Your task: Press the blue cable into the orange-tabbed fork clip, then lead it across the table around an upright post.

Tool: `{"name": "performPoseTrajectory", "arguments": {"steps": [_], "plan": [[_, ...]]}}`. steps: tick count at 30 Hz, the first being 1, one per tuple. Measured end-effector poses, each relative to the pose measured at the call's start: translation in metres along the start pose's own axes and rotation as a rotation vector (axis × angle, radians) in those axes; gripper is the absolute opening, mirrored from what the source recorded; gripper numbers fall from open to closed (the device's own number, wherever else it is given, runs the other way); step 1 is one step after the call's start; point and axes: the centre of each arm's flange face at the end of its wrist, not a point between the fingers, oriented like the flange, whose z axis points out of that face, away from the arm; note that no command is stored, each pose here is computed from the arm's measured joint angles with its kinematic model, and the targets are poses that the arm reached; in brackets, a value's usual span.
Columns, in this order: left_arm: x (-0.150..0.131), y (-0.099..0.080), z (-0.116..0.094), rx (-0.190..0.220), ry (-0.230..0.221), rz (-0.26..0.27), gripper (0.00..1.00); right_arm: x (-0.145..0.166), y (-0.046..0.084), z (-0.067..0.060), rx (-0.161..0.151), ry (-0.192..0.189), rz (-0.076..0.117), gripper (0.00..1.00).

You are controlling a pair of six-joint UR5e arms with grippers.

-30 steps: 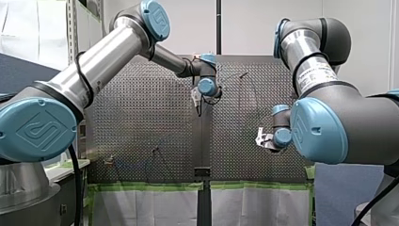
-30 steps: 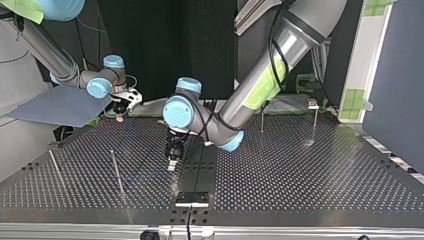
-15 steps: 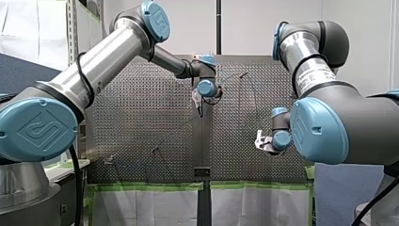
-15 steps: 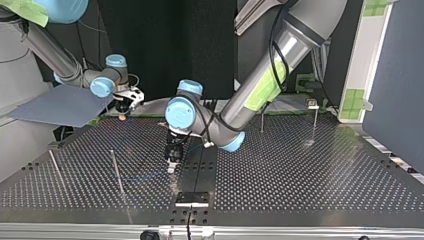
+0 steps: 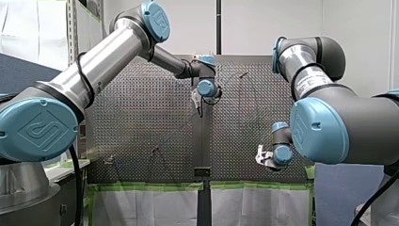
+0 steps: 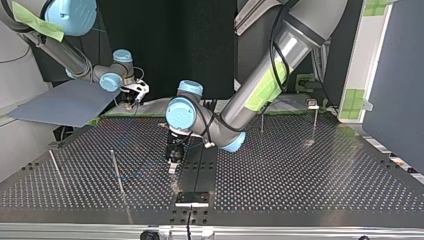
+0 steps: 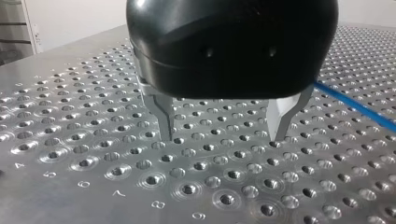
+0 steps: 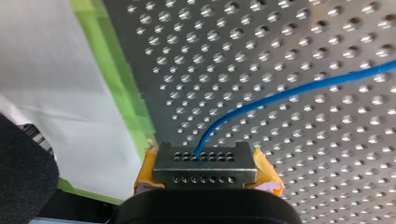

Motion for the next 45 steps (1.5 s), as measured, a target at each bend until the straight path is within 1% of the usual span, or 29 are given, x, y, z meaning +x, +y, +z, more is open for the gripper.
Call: {"name": "performPoseTrajectory", "arguments": {"steps": [4,7,11,17,19,24,29,38,45], "plan": [[0.0,0.0,0.0,-0.001,-0.001,0.0,0.98,-0.017,0.005,0.005,-0.007,-0.005,0.002,0.0],[0.0,0.001,0.0,-0.001,-0.001,0.0,0.98,-0.028,0.009,0.009,-0.011,-0.001,0.004,0.0],[0.0,0.0,0.0,0.001,-0.002,0.0,0.98,-0.032,0.016,0.014,-0.017,0.019,0.008,0.0],[-0.001,0.0,0.0,0.002,-0.002,-0.001,0.98,-0.031,0.028,0.02,-0.025,0.055,0.018,0.0],[0.0,0.0,0.0,0.003,-0.001,0.0,0.98,-0.033,0.031,0.022,-0.027,0.061,0.02,0.0],[-0.001,0.0,0.001,0.003,-0.002,-0.001,0.98,-0.046,0.039,0.026,-0.035,0.064,0.028,0.0],[0.0,0.0,0.0,0.003,-0.001,-0.001,0.98,-0.05,0.045,0.029,-0.041,0.069,0.034,0.0],[0.0,0.0,0.0,0.003,0.002,0.0,0.98,-0.066,0.058,0.033,-0.057,0.069,0.042,0.0],[0.0,0.0,0.0,0.003,0.003,0.001,0.98,-0.072,0.068,0.035,-0.07,0.072,0.048,0.0]]}}
